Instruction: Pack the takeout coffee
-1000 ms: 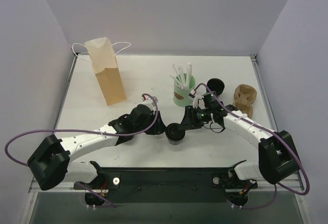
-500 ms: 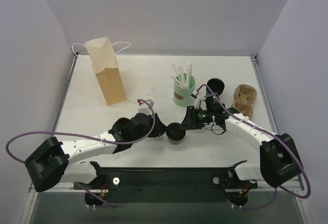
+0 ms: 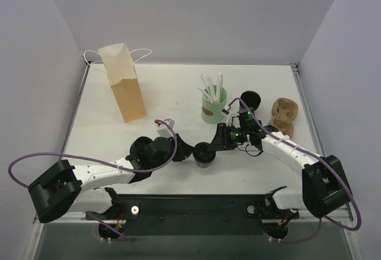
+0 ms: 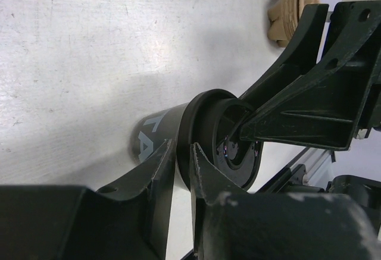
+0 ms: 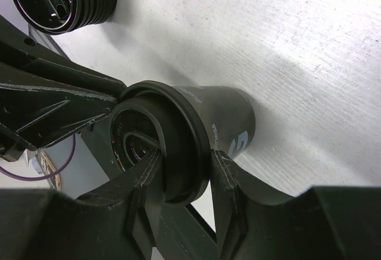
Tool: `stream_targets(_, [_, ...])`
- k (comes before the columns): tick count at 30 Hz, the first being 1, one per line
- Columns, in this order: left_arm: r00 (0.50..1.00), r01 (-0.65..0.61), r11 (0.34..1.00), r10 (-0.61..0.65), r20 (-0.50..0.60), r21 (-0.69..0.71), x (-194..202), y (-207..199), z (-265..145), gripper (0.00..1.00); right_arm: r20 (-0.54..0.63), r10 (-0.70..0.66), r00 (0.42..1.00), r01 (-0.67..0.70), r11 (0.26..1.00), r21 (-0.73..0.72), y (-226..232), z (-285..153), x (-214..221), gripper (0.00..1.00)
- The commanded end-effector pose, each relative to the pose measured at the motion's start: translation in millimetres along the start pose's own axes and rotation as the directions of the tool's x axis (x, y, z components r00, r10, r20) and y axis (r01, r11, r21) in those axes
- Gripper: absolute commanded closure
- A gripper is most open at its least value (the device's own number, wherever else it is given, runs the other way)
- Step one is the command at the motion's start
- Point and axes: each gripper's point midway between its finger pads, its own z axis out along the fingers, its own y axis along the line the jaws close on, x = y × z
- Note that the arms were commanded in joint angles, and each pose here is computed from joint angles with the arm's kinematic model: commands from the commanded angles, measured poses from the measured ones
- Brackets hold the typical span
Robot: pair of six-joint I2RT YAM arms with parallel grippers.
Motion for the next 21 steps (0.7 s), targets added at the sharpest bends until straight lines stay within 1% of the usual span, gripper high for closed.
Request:
stream_targets(1, [0.929,-0.140,0.936,0.011,-0.370,-0.323,107.2,122.6,-40.3,0.76,-0.143,0.048,0.989,-0.015,0.974,0.226,-57.4,4.7,53.1,0.74])
stream_targets(2, [0.924,-0.137,0.932,-0.002,-0.382,-0.337,113.5,130.0,-43.8,0.77,-0.144,0.049,0.988,-0.015,0.974,0.224,-57.1,5.4,53.2,0.75])
stream_targets(5, [0.923,-0.098,0.945,-0.031,-0.383,-0.313,122.7,128.9,-42.2,0.78,-0.142,0.045,0.989,-0.013,0.975,0.221,-56.3,5.7,52.6,0.75])
stream_targets(7, [0.918,-0.102,0.935,-0.044,-0.395,-0.340,130.0,135.7,-43.9,0.80,-0.142,0.048,0.989,-0.016,0.975,0.220,-55.9,5.7,52.7,0.75])
stream_targets(11, [0.910,-0.121,0.937,-0.027,-0.413,-0.329,136.3,129.0,-42.1,0.81,-0.142,0.047,0.989,-0.016,0.977,0.214,-54.5,5.9,52.6,0.75])
stream_targets(15, [0.915,-0.131,0.935,-0.012,-0.402,-0.328,129.1,122.6,-43.3,0.81,-0.138,0.048,0.989,-0.018,0.978,0.209,-51.8,4.9,51.0,0.75])
stream_targets(16, [0.927,-0.126,0.943,0.001,-0.376,-0.308,119.5,113.0,-41.8,0.80,-0.130,0.040,0.991,-0.013,0.979,0.202,-49.5,3.9,47.4,0.75])
stream_targets(18, [0.932,-0.138,0.939,0.016,-0.361,-0.314,110.1,109.3,-46.5,0.80,-0.133,0.031,0.991,-0.005,0.982,0.189,-45.3,1.9,46.1,0.74])
stream_targets(19, [0.944,-0.140,0.948,0.040,-0.327,-0.286,95.7,95.6,-48.0,0.77,-0.122,0.019,0.992,0.003,0.984,0.177,-40.6,0.6,40.0,0.73])
stream_targets(20, [0.943,-0.155,0.939,0.047,-0.328,-0.309,90.8,96.9,-55.2,0.76,-0.123,0.019,0.992,0.002,0.987,0.163,-36.5,-0.7,38.7,0.71])
stream_targets(21, [0.949,-0.151,0.941,0.053,-0.310,-0.304,82.9,90.8,-57.9,0.75,-0.120,0.018,0.993,0.001,0.988,0.157,-33.7,-1.7,36.5,0.70])
